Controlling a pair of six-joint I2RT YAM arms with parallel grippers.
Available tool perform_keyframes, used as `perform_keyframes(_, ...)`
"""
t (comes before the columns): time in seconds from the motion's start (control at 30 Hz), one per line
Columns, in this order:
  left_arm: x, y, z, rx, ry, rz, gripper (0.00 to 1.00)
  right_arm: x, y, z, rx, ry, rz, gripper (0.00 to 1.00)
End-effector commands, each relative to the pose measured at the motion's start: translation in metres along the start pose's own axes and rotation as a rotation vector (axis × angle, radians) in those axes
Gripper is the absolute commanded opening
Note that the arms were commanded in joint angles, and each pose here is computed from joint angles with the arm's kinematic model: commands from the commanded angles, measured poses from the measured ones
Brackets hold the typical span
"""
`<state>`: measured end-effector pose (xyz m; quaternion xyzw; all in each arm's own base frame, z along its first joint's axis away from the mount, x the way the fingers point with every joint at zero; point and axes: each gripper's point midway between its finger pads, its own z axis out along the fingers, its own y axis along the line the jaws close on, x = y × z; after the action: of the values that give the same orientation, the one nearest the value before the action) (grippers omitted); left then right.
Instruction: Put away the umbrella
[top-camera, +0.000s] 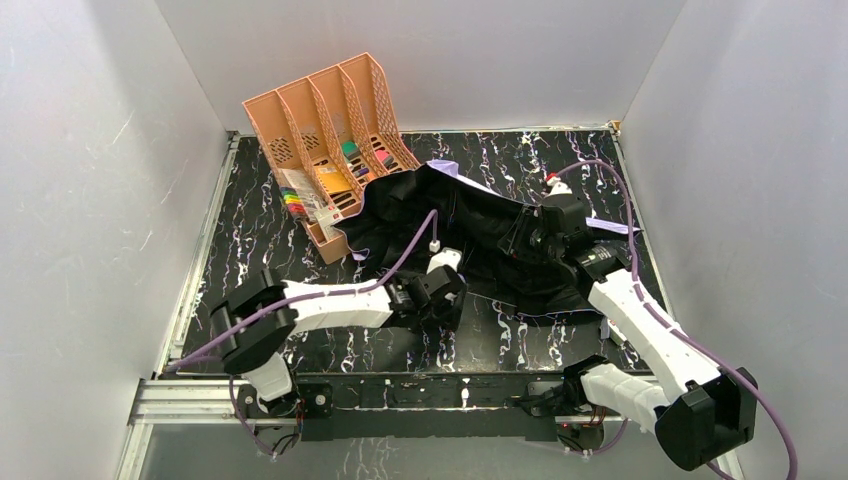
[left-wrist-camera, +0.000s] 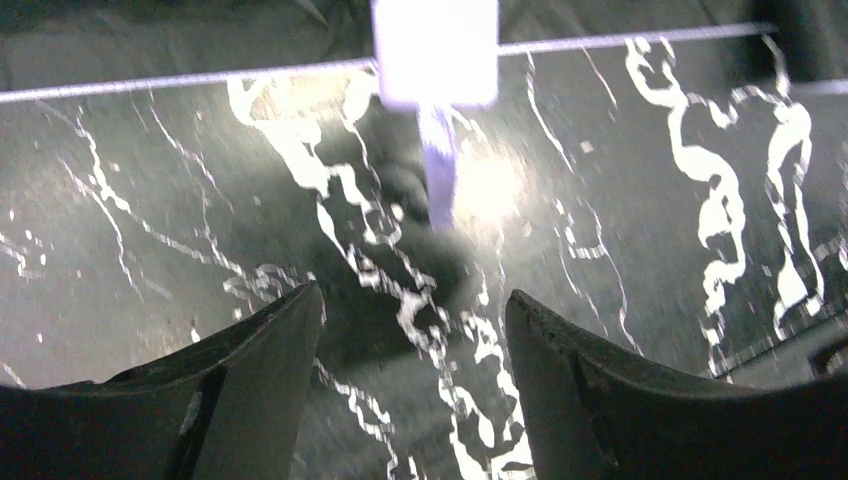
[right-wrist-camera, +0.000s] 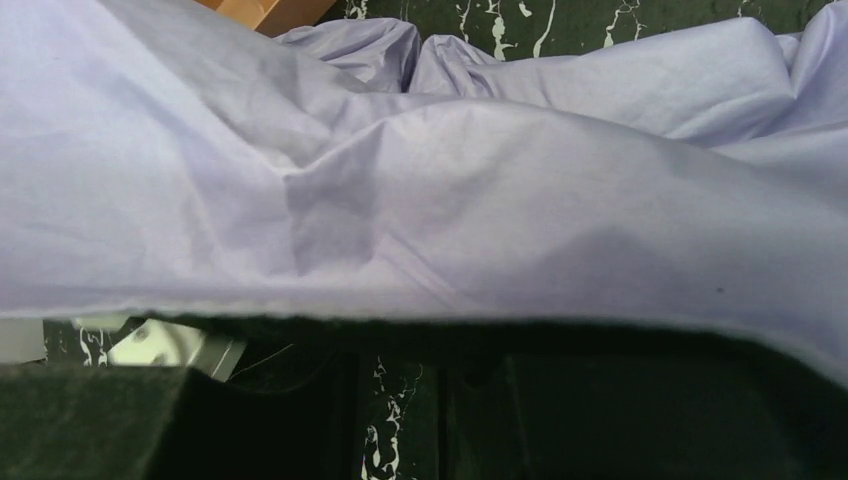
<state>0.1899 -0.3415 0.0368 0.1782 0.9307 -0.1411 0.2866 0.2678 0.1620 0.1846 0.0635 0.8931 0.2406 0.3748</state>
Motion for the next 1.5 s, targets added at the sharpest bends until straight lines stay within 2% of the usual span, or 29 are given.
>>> perform_keyframes(0.0, 0.006, -0.010, -0.042, 0.079, -0.029, 0.027, 0.67, -0.014, 0.009, 0.003, -0.064, -0.084, 0.015, 0.32)
perform_keyframes(0.07, 0.003, -0.015, -0.061, 0.116, -0.059, 0.026, 0.68, -0.007, 0.004, 0.004, -0.062, -0.082, 0.015, 0.32)
perform_keyframes(0.2, -0.006, -0.022, -0.095, 0.155, -0.123, 0.036, 0.68, -0.001, 0.022, -0.009, -0.187, -0.071, -0.019, 0.33)
perform_keyframes(0.37, -0.033, -0.022, -0.132, 0.203, -0.232, 0.007, 0.60, -0.029, 0.081, -0.077, -0.447, -0.140, -0.180, 0.39)
perform_keyframes(0.47, -0.053, -0.018, -0.160, 0.207, -0.345, 0.004, 0.54, -0.050, 0.113, -0.125, -0.568, -0.192, -0.266, 0.40)
perform_keyframes(0.57, -0.080, -0.009, -0.195, 0.194, -0.474, 0.007, 0.53, -0.069, 0.132, -0.155, -0.612, -0.229, -0.287, 0.41)
perform_keyframes(0.67, -0.112, -0.004, -0.231, 0.178, -0.569, 0.038, 0.54, -0.090, 0.142, -0.167, -0.601, -0.276, -0.271, 0.40)
perform_keyframes(0.87, -0.165, 0.002, -0.285, 0.083, -0.676, 0.077, 0.57, -0.123, 0.115, -0.127, -0.337, -0.280, -0.161, 0.34)
perform_keyframes(1.03, -0.211, 0.026, -0.314, -0.170, -0.716, 0.087, 0.66, -0.120, 0.091, -0.069, -0.201, -0.214, -0.144, 0.30)
perform_keyframes(1.13, -0.246, 0.039, -0.309, -0.221, -0.698, 0.074, 0.68, -0.114, 0.079, -0.042, -0.164, -0.181, -0.136, 0.29)
perform_keyframes(1.47, -0.343, 0.057, -0.252, -0.162, -0.614, 0.121, 0.73, -0.052, 0.038, 0.008, -0.108, -0.029, -0.082, 0.28)
